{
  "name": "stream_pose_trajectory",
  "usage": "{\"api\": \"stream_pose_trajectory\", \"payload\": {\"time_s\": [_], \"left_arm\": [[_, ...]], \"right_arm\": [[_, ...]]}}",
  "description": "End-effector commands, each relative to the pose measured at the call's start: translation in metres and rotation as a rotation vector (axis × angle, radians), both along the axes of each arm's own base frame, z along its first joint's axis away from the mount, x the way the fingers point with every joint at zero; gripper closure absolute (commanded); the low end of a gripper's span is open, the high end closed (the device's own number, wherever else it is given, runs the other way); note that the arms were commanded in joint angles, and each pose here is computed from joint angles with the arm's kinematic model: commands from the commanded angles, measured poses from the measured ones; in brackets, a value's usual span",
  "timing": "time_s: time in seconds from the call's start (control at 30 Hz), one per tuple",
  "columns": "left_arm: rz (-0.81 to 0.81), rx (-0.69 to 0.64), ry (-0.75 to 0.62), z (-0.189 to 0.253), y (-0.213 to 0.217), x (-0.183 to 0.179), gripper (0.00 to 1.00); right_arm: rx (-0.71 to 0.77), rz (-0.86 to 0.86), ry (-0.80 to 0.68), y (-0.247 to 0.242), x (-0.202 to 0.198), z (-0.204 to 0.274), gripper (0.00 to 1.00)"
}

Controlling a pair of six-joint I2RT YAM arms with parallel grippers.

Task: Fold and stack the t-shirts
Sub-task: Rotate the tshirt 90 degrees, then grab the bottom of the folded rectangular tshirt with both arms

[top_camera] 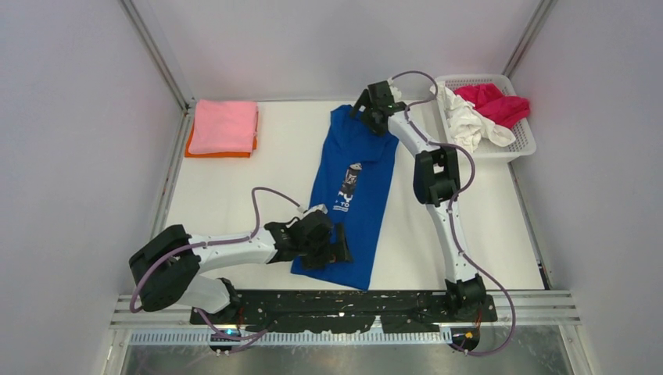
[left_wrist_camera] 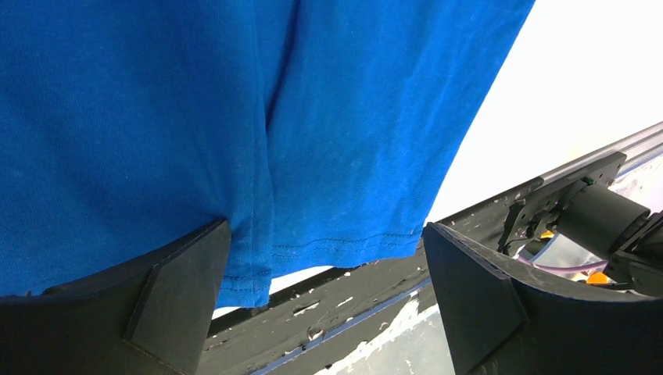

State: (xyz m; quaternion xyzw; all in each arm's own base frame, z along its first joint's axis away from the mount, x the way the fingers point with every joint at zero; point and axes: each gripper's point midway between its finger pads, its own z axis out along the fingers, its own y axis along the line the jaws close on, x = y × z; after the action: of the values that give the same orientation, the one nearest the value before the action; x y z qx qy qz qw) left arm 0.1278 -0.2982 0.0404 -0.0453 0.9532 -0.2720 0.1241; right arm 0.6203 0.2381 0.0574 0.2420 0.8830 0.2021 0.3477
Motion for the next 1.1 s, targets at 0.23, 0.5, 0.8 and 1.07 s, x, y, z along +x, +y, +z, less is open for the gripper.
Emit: {"api": "stream_pose_trajectory", "payload": {"time_s": [0.23,0.5,0.8,1.07], "left_arm": [[-0.050,0.193,-0.209,0.037,0.052,0.015,0.00],[0.019,0.287,-0.243,0.034,0.110,0.028,0.00],[-0.061,0.259,-0.148,0.000,0.111,0.014,0.17],[-0.067,0.339,-0.085,-0.025,0.119,0.009,0.53]], "right_arm": [[-0.238,0.131,-0.333,-0.065,0.004,0.161,0.04],[-0.332,0.285,-0.387,-0.072,-0.132,0.180,0.04],[-0.256,0.519,-0.188,-0.038,-0.339,0.084,0.01],[-0.241,0.757,-0.078,-0.023,-0.443,0.051,0.06]]}}
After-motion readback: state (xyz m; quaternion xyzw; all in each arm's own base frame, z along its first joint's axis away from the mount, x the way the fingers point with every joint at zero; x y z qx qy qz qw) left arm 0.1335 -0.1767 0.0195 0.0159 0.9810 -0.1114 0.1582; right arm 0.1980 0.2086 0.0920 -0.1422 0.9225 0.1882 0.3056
